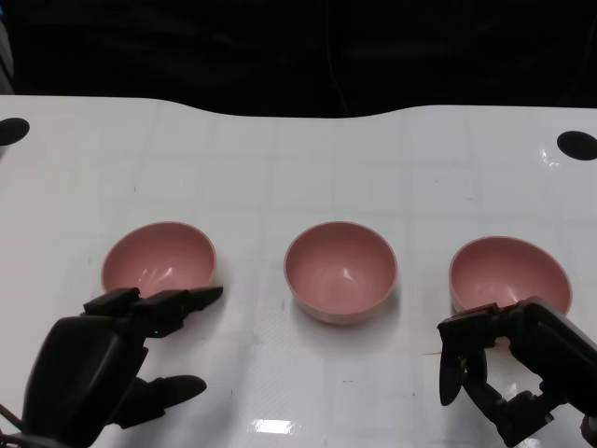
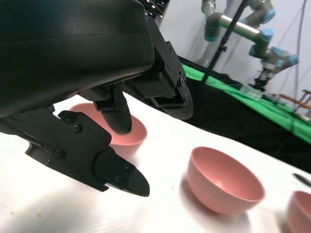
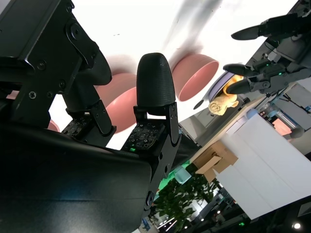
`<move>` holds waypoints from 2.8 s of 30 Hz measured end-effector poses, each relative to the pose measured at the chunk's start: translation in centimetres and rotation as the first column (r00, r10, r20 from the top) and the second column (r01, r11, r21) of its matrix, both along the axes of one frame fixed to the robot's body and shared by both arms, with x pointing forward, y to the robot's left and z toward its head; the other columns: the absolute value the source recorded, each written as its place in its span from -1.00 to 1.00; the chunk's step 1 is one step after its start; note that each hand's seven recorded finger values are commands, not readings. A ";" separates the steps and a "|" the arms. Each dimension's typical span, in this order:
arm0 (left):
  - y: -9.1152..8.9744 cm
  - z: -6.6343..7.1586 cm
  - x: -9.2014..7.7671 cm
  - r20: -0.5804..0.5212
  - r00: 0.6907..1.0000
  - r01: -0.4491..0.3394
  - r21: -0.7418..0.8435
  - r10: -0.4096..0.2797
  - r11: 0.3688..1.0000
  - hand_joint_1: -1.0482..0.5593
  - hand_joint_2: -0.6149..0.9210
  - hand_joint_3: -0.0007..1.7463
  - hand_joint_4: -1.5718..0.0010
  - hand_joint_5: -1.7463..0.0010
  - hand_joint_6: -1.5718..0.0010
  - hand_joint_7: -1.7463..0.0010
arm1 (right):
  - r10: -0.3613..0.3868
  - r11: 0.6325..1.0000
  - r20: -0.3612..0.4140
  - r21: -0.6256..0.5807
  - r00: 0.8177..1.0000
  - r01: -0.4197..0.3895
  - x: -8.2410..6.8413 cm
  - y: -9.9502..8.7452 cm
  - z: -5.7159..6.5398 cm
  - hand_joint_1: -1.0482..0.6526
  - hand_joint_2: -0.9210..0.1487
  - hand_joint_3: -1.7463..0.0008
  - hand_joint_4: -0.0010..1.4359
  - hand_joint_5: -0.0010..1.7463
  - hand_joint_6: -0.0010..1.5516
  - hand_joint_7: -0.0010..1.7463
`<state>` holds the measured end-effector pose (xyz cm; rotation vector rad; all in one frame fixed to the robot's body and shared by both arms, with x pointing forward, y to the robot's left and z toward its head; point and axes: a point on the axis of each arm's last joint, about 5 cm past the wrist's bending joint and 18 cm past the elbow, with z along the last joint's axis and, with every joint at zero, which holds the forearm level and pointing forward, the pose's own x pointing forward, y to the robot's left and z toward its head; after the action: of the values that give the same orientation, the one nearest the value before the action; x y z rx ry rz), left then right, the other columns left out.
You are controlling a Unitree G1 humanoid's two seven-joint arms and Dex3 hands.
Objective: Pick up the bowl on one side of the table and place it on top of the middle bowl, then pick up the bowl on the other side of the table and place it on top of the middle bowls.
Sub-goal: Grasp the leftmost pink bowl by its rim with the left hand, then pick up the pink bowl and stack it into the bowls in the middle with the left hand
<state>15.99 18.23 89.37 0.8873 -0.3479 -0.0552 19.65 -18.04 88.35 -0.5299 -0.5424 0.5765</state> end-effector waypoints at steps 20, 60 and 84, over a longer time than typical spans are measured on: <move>-2.2 3.1 2.3 -0.081 0.974 -0.171 0.348 0.211 0.922 -0.30 0.96 -0.99 0.45 0.51 0.36 0.99 | -0.004 1.000 -0.002 -0.005 1.000 0.004 -0.2 0.1 0.0 0.52 0.51 -0.83 0.42 0.85 0.25 0.43; -4.0 -2.2 7.7 -0.088 0.986 -0.068 0.573 0.144 0.817 -0.10 0.96 -0.79 0.04 -1.00 0.19 -0.85 | -0.011 1.000 -0.003 -0.018 1.000 0.011 -0.3 0.3 0.2 0.46 0.50 -0.85 0.39 0.89 0.24 0.46; -6.8 3.3 7.7 0.229 0.957 0.067 0.421 -0.177 0.905 -0.04 0.79 -0.72 -0.12 -0.89 -0.34 0.19 | -0.013 1.000 -0.010 -0.018 1.000 0.013 -0.4 0.4 0.3 0.47 0.53 -0.86 0.40 0.89 0.25 0.45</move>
<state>23.74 11.46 92.72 1.2950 -0.6579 -0.1320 19.22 -17.63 88.62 -0.5473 -0.5244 0.5719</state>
